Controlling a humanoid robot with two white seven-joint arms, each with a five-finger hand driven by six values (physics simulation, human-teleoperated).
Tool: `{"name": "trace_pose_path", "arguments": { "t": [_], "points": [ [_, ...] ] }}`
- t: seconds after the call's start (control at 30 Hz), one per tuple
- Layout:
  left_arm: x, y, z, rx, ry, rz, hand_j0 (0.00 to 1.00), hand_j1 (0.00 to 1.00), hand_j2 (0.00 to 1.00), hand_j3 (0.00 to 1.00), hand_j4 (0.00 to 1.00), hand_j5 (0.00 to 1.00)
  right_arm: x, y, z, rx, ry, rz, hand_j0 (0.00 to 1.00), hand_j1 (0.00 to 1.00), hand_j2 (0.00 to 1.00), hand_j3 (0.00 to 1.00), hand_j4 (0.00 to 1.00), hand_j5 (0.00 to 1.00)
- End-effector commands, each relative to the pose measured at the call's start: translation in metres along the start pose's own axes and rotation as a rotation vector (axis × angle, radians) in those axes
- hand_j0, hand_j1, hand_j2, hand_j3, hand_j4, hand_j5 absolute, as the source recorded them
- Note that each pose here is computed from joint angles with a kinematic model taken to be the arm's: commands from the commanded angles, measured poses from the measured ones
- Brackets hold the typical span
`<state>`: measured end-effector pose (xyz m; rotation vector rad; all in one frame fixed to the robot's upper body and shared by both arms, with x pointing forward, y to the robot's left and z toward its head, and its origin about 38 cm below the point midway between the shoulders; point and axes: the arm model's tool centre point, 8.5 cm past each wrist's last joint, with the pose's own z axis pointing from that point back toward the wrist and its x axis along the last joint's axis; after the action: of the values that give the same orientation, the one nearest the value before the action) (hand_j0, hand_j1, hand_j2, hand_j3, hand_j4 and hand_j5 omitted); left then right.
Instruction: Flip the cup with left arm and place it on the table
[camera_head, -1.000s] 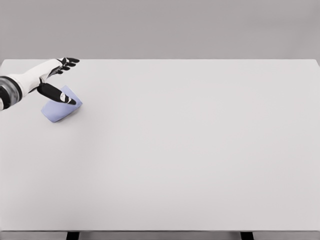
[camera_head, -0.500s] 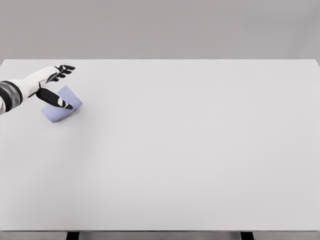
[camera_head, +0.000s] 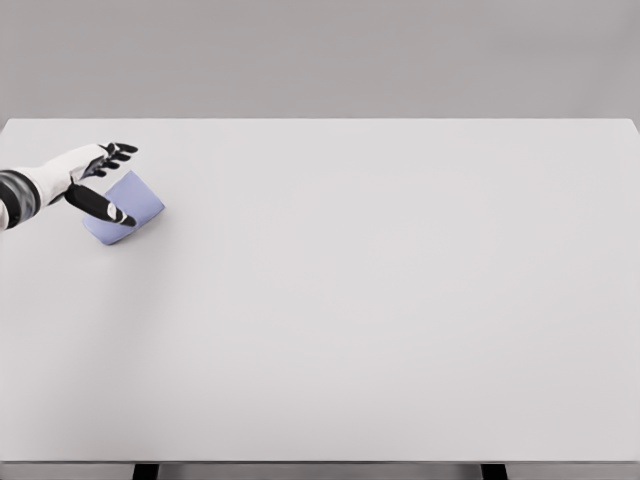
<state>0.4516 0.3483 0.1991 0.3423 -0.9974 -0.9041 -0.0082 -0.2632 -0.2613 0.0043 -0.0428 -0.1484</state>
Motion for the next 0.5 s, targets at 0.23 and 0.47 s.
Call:
{"name": "trace_pose_path", "arguments": {
  "t": [0.23,0.47],
  "points": [
    [-0.013,-0.007,-0.013,-0.017,0.042,0.03,1.0,1.0,1.0,1.0,1.0,1.0,0.0,0.0,0.0,0.0,0.0,0.0,1.0,1.0,1.0,1.0,1.0,1.0],
    [-0.016,-0.006,-0.016,-0.017,0.053,0.042,1.0,1.0,1.0,1.0,1.0,1.0,0.0,0.0,0.0,0.0,0.0,0.0,1.0,1.0,1.0,1.0,1.0,1.0]
  ]
}}
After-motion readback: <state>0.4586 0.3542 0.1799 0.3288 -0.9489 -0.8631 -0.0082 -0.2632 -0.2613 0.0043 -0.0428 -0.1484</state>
